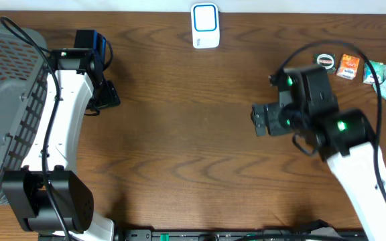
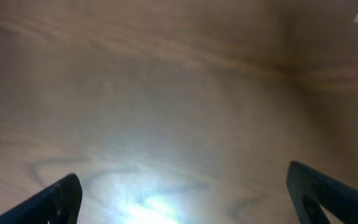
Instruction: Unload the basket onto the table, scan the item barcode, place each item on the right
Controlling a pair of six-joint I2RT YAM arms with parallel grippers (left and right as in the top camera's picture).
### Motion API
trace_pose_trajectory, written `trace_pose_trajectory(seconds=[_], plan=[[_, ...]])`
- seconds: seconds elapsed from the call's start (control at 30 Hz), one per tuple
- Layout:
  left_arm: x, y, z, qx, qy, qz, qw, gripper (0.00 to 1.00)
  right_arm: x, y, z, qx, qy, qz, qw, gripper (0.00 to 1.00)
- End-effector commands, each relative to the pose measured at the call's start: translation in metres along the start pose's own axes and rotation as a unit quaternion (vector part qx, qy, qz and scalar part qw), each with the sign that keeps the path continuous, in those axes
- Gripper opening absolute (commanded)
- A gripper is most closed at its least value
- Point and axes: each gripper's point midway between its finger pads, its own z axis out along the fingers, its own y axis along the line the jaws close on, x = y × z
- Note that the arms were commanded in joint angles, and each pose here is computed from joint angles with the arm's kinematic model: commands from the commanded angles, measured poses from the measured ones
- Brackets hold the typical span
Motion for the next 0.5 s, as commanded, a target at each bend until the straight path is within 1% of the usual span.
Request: trace_pose_trajectory(seconds=[0.0,0.07,0.17,0.27,0.3,0.37,0.4,0.47], plan=[[-0.002,0.001,-0.003,0.001,-0.004,-0.009,1.000,0.98,0.008,-0.011,-0.005,-0.001,-0.065,-0.007,0.998,0.99],[-0.002,0.001,-0.003,0.001,-0.004,-0.009,1.000,0.98,0.013,-0.021,-0.005,-0.006,-0.113,0.001,0.994,0.99],[-0.002,0.001,-0.003,0.001,-0.004,-0.009,1.000,0.98,0.022,-0.027,-0.007,-0.023,-0.180,-0.019,0.983,0.99],[-0.002,0.001,-0.003,0.001,-0.004,-0.009,1.000,0.98,0.030,-0.036,-0.010,-0.017,-0.236,-0.019,0.972,0.99],[-0.002,0.001,-0.003,0.001,-0.004,-0.009,1.000,0.98,0.034,-0.041,-0.013,-0.007,-0.266,-0.017,0.964,0.99],[-0.002,0.001,-0.003,0.001,-0.004,-0.009,1.000,0.98,0.037,-0.045,-0.016,0.003,-0.300,-0.018,0.954,1.00],[-0.002,0.001,-0.003,0.001,-0.004,-0.009,1.000,0.97,0.040,-0.047,-0.019,0.011,-0.336,-0.022,0.942,0.99],[-0.002,0.001,-0.003,0.001,-0.004,-0.009,1.000,0.97,0.044,-0.048,-0.020,0.018,-0.376,-0.028,0.926,0.99]])
